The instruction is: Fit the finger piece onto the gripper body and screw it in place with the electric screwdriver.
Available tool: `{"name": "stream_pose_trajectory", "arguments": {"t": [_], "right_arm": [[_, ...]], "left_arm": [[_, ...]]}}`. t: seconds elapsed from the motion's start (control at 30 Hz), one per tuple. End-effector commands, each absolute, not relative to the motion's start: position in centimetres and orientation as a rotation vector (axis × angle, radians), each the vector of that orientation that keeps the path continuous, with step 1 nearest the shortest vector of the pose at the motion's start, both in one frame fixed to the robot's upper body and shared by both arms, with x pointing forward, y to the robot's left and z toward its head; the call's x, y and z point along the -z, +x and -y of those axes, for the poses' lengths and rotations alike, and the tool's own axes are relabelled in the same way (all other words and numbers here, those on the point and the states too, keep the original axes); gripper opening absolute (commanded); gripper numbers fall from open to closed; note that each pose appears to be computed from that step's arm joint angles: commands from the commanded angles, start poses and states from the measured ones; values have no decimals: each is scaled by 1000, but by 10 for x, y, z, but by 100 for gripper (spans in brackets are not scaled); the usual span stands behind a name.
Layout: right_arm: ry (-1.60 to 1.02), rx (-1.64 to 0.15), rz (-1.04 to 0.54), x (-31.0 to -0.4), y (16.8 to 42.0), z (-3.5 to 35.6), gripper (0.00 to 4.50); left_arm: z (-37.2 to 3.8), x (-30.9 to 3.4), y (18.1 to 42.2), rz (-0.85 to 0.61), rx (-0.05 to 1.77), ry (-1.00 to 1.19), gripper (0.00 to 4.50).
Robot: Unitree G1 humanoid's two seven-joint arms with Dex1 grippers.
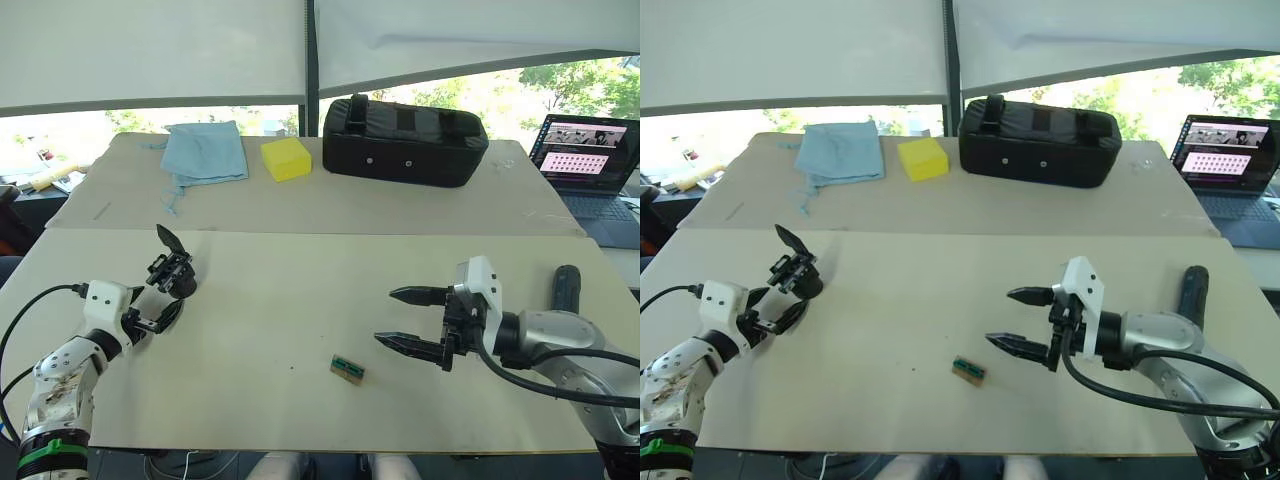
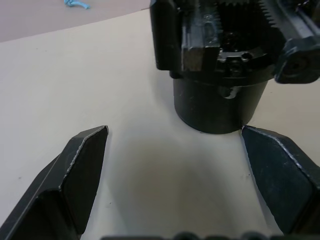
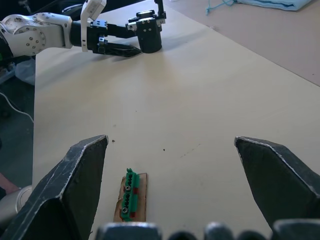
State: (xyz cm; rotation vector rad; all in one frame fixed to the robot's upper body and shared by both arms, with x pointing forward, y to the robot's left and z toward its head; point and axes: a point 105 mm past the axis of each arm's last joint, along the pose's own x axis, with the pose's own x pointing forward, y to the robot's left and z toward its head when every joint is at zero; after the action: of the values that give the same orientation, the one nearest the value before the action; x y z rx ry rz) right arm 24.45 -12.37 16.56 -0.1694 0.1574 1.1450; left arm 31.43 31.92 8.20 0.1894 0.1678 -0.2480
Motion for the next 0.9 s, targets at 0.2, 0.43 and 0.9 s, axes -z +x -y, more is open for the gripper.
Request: {"name": "stream_pose_trajectory", "arguments": {"t": [0.2, 0.43, 0.9], "right_arm": [[-187, -1144, -103, -173, 242, 120, 448], [-190, -1144, -90, -176, 245, 119, 449], [-184, -1137, -78, -174, 240, 118, 450]], "left_arm": [[-299, -88, 330, -132, 305, 193, 450], [-297, -86, 339, -119, 282, 168, 426], [-238, -107, 328, -21, 417, 131, 237]]}}
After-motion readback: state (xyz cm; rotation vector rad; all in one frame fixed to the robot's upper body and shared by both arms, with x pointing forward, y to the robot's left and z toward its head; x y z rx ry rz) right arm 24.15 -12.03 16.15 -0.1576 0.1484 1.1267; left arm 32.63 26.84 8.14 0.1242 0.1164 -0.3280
